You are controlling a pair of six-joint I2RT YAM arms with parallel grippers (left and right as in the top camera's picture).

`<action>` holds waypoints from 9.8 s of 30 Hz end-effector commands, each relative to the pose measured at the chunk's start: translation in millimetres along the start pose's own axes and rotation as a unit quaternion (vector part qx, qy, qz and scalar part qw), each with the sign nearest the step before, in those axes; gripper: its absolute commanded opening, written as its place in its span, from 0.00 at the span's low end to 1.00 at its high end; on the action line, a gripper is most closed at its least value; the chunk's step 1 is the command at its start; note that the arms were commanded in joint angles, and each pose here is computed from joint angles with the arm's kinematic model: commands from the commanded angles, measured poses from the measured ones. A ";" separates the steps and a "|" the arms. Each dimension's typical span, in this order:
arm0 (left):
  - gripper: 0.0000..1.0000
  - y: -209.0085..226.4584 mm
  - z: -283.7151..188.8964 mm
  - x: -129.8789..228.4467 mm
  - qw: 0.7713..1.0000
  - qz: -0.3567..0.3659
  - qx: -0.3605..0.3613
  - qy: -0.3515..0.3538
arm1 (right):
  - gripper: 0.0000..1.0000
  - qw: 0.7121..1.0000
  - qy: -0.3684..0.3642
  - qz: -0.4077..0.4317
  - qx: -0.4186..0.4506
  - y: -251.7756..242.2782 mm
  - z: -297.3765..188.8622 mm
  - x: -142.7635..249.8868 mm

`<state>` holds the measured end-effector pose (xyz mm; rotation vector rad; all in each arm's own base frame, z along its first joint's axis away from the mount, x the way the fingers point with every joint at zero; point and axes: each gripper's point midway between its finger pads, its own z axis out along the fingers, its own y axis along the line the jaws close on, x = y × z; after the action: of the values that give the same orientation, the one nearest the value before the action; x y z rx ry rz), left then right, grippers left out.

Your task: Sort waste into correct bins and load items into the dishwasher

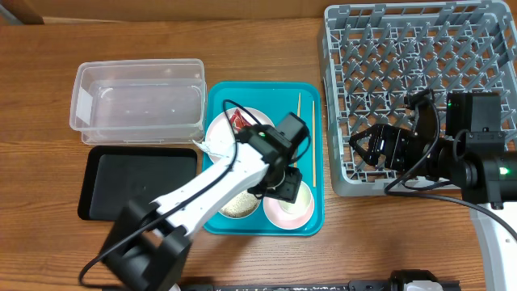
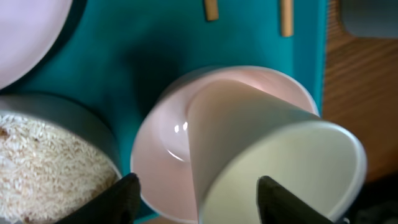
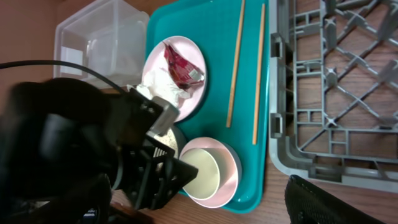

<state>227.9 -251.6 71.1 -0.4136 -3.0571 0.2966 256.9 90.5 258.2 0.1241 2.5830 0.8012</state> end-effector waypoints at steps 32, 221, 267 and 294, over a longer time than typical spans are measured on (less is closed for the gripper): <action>0.04 -38.5 -220.8 -18.1 0.806 0.068 0.584 -0.066 | 0.91 0.941 0.034 -0.229 -0.249 128.2 10.2 33.3; 0.04 62.0 38.7 53.7 0.992 -0.039 -0.107 -0.047 | 0.93 0.985 -0.106 0.037 0.130 -4.7 -32.1 -17.7; 0.04 231.9 -126.0 1.0 0.746 -0.275 0.562 -0.227 | 0.93 0.985 -0.106 0.038 0.131 -4.9 -32.1 -17.6; 0.04 217.9 -136.0 2.0 0.772 -0.196 0.547 -0.257 | 0.93 0.985 -0.105 0.038 0.131 -5.0 -32.2 -16.9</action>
<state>289.0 -19.0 161.2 0.6195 -2.4349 2.2220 257.4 65.2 275.0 0.3861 2.5108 0.4355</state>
